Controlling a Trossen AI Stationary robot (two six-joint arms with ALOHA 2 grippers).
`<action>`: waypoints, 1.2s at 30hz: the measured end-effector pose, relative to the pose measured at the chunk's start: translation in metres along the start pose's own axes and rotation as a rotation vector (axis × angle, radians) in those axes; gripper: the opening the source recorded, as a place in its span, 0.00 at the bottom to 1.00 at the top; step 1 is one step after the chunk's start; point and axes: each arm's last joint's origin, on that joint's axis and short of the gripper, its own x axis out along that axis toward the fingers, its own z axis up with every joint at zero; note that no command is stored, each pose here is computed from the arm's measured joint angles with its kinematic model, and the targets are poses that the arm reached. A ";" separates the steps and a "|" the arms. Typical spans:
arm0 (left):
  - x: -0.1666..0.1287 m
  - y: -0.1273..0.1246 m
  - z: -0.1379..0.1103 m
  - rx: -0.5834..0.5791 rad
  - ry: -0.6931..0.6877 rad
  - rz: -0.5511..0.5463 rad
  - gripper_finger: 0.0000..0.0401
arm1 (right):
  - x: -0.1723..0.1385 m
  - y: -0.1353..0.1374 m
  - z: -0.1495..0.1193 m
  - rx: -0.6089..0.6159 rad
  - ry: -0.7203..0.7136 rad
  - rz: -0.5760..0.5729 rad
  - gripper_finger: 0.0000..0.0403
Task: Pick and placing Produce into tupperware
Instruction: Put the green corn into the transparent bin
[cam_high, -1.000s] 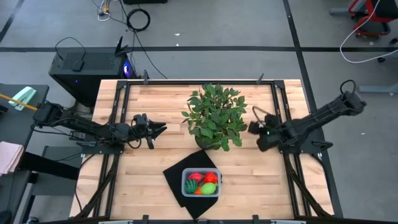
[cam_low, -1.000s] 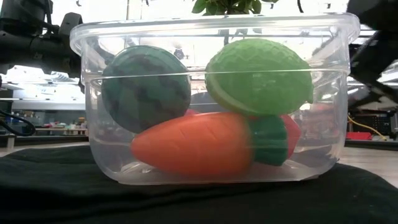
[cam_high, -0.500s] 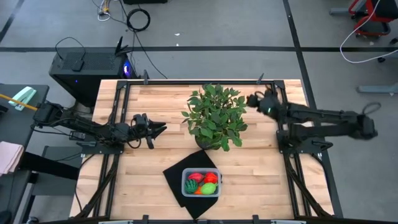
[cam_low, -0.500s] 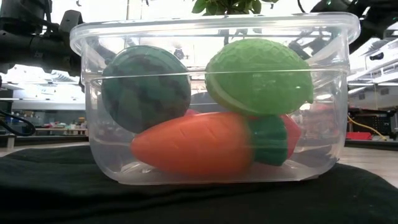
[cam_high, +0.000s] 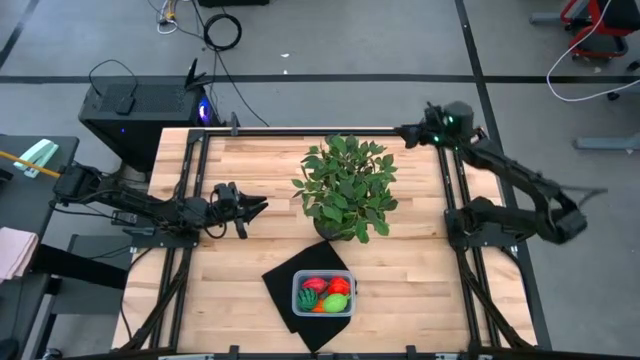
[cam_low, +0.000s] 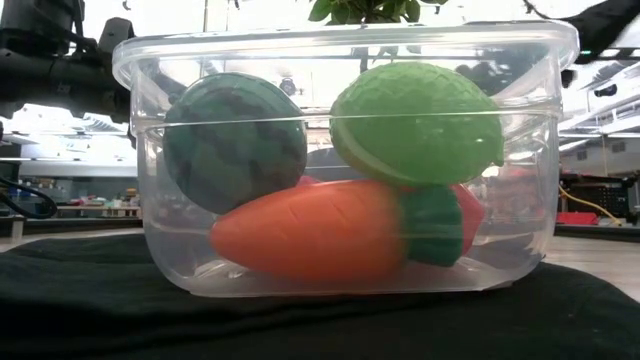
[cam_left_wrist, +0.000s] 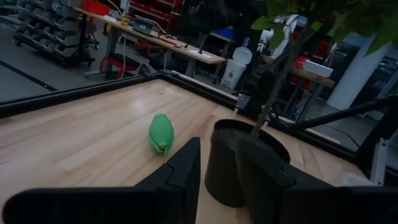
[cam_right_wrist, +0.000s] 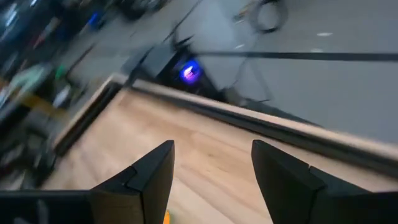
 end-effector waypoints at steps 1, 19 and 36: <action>0.001 0.001 0.000 0.000 -0.003 0.008 0.27 | 0.006 0.001 0.008 -0.040 0.031 0.028 0.55; 0.023 0.016 0.025 0.065 -0.019 0.206 0.27 | 0.121 0.041 0.036 -0.684 0.557 0.359 0.55; 0.022 0.018 0.020 0.123 0.034 0.220 0.27 | 0.146 0.092 -0.018 -1.131 0.739 0.281 0.73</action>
